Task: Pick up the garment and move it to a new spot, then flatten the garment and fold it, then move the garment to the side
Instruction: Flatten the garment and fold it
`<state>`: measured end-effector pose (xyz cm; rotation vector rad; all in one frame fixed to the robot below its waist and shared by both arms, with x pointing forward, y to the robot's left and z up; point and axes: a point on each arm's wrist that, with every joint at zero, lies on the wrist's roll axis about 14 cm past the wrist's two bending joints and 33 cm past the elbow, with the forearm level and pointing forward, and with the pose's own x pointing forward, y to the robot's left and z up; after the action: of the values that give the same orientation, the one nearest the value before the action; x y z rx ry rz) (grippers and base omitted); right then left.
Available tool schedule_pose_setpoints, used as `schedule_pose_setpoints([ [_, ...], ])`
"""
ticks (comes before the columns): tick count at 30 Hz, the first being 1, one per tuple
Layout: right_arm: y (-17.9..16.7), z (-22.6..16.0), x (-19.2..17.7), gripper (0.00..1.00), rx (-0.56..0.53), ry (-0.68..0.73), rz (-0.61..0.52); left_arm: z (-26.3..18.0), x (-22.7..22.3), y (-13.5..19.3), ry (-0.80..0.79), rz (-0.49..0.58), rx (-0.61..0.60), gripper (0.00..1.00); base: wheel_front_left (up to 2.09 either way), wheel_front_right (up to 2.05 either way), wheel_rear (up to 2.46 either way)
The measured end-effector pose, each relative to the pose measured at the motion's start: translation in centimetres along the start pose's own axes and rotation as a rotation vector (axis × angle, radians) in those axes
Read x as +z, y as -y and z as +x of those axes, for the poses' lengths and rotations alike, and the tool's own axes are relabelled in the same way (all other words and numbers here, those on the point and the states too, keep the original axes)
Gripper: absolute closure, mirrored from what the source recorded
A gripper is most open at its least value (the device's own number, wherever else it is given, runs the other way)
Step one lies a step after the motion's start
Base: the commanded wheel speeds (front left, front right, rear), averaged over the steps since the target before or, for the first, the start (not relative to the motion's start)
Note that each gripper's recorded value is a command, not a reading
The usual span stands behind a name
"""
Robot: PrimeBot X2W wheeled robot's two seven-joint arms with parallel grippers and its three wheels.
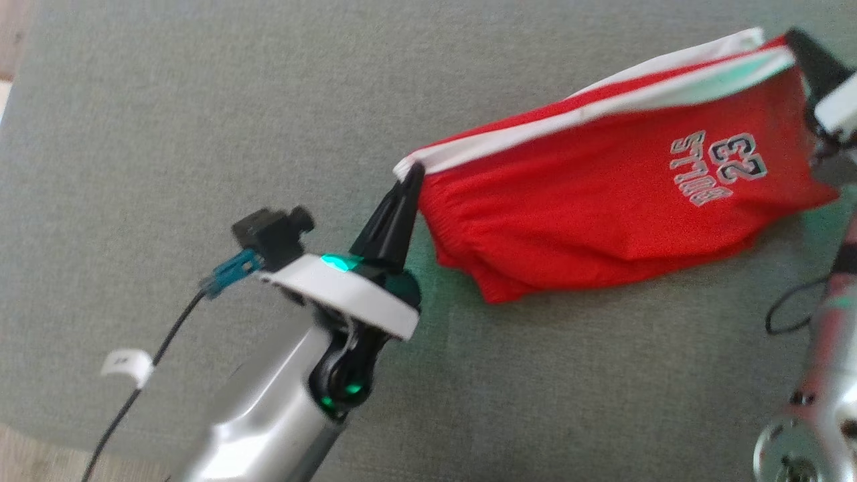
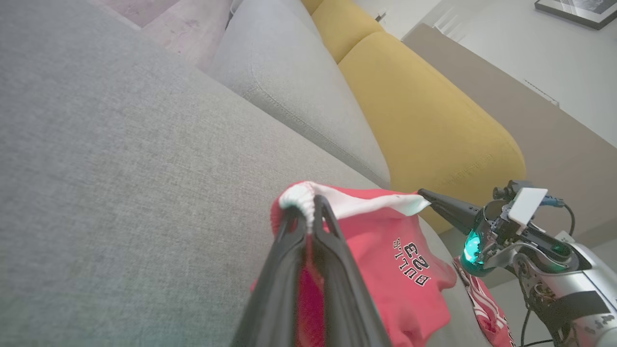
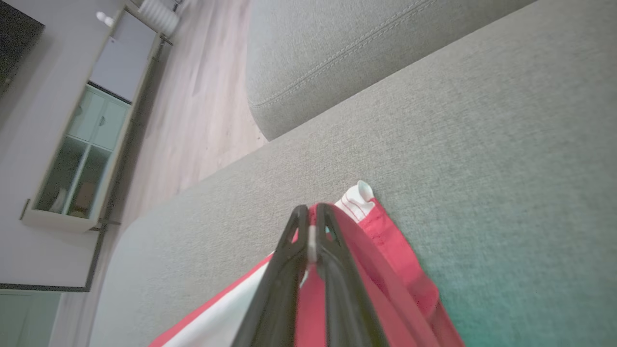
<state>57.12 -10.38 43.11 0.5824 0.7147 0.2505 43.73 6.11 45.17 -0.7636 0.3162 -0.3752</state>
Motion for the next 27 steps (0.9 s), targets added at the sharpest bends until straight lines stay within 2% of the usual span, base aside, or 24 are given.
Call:
schedule_pose_setpoints([
  [2,0.1,1.5,-0.2,1.0,-0.025,-0.02,-0.022,0.7,-0.4,-0.7,0.002,-0.019,0.026,1.0,0.0,0.0,0.0],
  [3,0.3,2.1,-0.4,1.0,-0.038,-0.031,-0.033,0.9,-0.7,-1.2,-0.003,-0.027,0.042,0.96,0.0,0.0,0.0],
  [4,0.5,2.6,-0.6,0.93,-0.048,-0.033,-0.039,1.1,-0.9,-1.9,-0.002,-0.024,0.061,0.72,0.0,0.0,0.0],
  [5,0.5,2.6,-0.6,0.54,-0.048,-0.033,-0.039,1.1,-0.9,-1.9,-0.002,-0.024,0.061,0.61,0.0,0.0,0.0],
  [6,0.7,3.1,-0.8,0.0,-0.055,-0.032,-0.042,1.2,-1.2,-2.5,-0.005,-0.016,0.079,0.41,0.0,0.0,0.0],
  [7,1.0,3.4,-0.9,0.0,-0.068,-0.036,-0.052,1.4,-1.4,-3.0,-0.013,-0.013,0.092,0.07,0.0,0.0,0.0],
  [8,1.2,3.6,-1.0,0.0,-0.077,-0.035,-0.058,1.5,-1.4,-3.2,-0.01,-0.011,0.098,0.0,0.0,0.0,0.0],
  [12,1.3,3.8,-0.2,0.0,-0.096,0.006,-0.125,2.4,-1.4,-3.5,-0.012,-0.003,0.095,0.0,0.0,0.0,0.0],
  [16,-0.3,1.9,1.5,0.0,-0.117,0.086,-0.341,2.0,-1.5,-3.1,-0.008,0.017,0.086,0.0,0.0,0.0,0.0],
  [18,0.2,0.8,1.0,0.0,-0.15,0.076,-0.455,1.2,-1.3,-2.8,0.009,0.109,0.077,0.0,0.0,0.0,0.0],
  [20,2.3,-0.3,-0.1,0.0,-0.208,0.03,-0.54,0.4,-0.5,-3.0,0.038,0.182,0.088,0.0,0.0,0.0,0.0],
  [23,5.4,-1.3,-2.3,0.0,-0.277,-0.064,-0.569,-0.8,1.4,-3.2,0.109,0.256,0.122,0.0,0.0,0.0,0.0],
  [27,6.3,-0.5,-4.1,0.0,-0.287,-0.128,-0.571,-1.8,4.7,-2.5,0.236,0.371,0.134,0.0,0.0,0.0,0.0],
])
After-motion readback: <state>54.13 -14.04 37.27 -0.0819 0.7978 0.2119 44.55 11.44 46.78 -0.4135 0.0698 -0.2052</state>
